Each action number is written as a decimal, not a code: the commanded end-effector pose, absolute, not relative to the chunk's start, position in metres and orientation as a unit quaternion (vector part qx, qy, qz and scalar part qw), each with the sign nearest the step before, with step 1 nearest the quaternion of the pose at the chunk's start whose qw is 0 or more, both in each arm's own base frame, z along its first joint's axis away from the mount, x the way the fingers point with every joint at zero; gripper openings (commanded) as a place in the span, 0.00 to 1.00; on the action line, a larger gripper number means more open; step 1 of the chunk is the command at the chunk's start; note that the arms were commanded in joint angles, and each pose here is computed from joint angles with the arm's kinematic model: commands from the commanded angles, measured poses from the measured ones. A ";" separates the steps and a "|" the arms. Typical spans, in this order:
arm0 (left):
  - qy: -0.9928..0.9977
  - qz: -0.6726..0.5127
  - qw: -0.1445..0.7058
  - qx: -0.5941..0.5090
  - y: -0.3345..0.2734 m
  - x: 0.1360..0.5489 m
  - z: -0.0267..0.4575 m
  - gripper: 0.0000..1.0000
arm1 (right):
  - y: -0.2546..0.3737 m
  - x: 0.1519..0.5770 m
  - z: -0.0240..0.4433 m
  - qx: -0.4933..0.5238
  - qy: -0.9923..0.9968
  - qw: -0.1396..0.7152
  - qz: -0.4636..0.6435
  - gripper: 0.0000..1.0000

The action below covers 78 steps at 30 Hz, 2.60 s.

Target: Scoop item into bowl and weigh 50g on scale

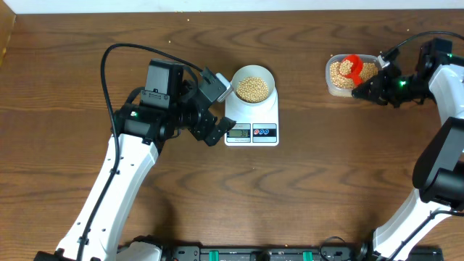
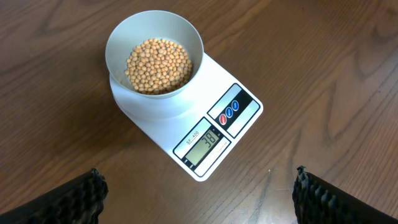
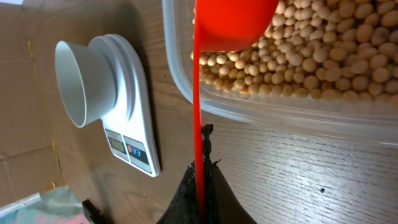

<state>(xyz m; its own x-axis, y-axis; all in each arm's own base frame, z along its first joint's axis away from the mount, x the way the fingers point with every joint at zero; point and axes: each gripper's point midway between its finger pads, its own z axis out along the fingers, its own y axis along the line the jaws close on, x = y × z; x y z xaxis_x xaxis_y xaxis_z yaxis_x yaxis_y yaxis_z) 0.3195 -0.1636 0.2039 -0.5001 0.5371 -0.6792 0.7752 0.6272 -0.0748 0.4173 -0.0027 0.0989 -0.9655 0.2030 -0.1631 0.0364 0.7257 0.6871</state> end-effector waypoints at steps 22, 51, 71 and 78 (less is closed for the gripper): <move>0.843 -0.194 0.313 0.392 -0.165 0.318 0.203 0.98 | 0.004 0.417 0.150 0.035 0.902 0.173 0.393 0.01; 0.843 -0.195 0.313 0.392 -0.165 0.318 0.203 0.98 | 0.068 0.420 0.177 -0.059 0.866 0.195 0.457 0.01; 0.843 -0.195 0.313 0.392 -0.165 0.318 0.203 0.98 | 0.146 0.413 0.182 -0.155 0.848 0.184 0.472 0.01; 0.843 -0.194 0.313 0.392 -0.165 0.318 0.203 0.98 | 0.173 0.411 0.185 -0.185 0.840 0.186 0.475 0.01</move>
<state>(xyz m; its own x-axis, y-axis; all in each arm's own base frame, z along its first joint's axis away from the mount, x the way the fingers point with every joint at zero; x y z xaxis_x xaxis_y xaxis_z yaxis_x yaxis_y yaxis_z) 0.3195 -0.1636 0.2039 -0.5001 0.5371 -0.6792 0.7752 0.6272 -0.0748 0.4165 0.1604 0.1675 -0.8822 -0.1230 -0.4546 -0.4478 0.5178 0.7289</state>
